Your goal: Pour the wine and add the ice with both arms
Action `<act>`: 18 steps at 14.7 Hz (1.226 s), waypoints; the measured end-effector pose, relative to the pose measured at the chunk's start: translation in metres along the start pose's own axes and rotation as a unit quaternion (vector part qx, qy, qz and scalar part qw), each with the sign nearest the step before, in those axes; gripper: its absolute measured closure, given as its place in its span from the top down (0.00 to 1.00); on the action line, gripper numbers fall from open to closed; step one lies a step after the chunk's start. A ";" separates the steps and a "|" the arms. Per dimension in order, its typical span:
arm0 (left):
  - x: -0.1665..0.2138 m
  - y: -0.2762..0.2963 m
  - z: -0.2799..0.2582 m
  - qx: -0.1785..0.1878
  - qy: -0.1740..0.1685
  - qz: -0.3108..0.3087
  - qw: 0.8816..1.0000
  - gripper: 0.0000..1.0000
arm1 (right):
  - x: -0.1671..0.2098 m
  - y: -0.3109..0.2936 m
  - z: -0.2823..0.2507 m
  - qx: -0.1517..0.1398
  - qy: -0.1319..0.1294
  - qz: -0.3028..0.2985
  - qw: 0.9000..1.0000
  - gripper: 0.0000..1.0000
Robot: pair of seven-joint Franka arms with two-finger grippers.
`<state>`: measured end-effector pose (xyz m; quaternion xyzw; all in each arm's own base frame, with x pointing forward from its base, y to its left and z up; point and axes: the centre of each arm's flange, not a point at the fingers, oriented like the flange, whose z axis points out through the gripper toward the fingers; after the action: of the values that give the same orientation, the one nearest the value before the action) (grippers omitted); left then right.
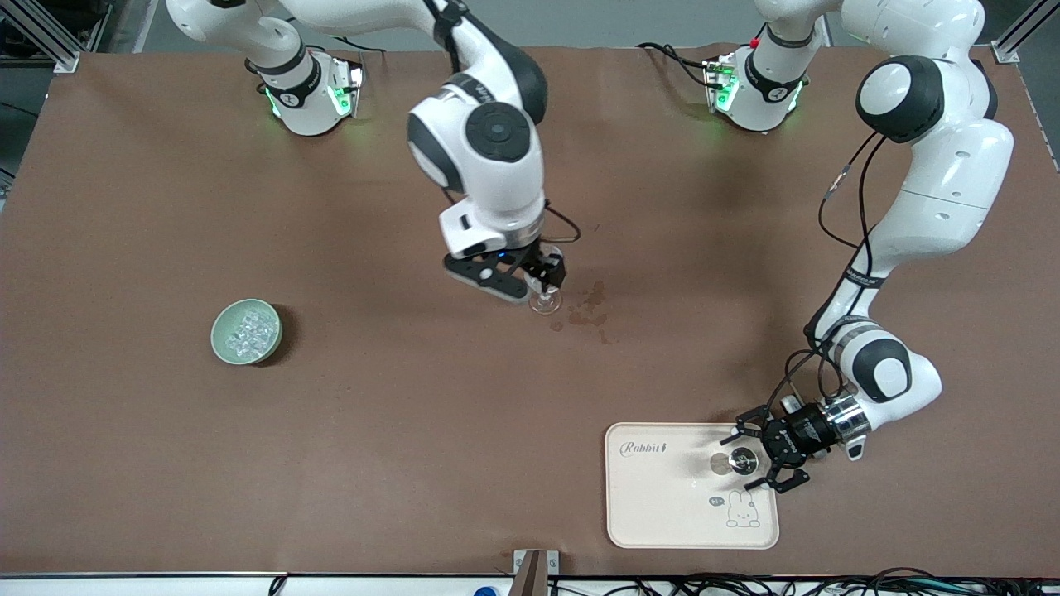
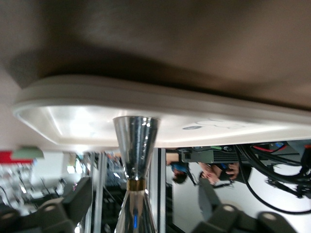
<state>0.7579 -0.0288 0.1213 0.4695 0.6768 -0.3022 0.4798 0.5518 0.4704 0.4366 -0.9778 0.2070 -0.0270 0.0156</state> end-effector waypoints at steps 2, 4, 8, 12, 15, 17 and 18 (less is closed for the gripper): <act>-0.010 0.010 -0.021 0.011 0.029 0.035 0.999 1.00 | 0.044 0.035 -0.028 -0.009 0.000 -0.020 1.000 1.00; -0.022 0.019 -0.047 0.037 0.041 0.066 0.996 1.00 | 0.092 0.078 -0.059 -0.016 0.005 -0.040 0.999 1.00; -0.055 0.023 -0.101 0.137 0.085 0.143 0.976 1.00 | 0.178 0.177 -0.095 -0.018 0.008 -0.063 0.998 1.00; -0.111 0.019 -0.130 0.213 0.167 0.228 0.935 1.00 | 0.229 0.276 -0.110 -0.024 0.002 -0.069 0.997 1.00; -0.181 0.008 -0.131 0.250 0.212 0.299 0.896 1.00 | 0.236 0.339 -0.122 -0.026 -0.006 -0.078 0.997 1.00; -0.230 -0.007 -0.124 0.274 0.238 0.345 0.866 1.00 | 0.233 0.377 -0.134 -0.025 -0.008 -0.087 0.996 1.00; -0.251 -0.015 -0.121 0.287 0.255 0.367 0.847 1.00 | 0.230 0.394 -0.140 -0.024 -0.008 -0.094 0.995 1.00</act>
<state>0.7249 -0.0174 0.3983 0.8610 0.4365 -0.1544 0.2104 0.5941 0.0145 0.5703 -0.9932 0.1149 -0.0160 -0.0089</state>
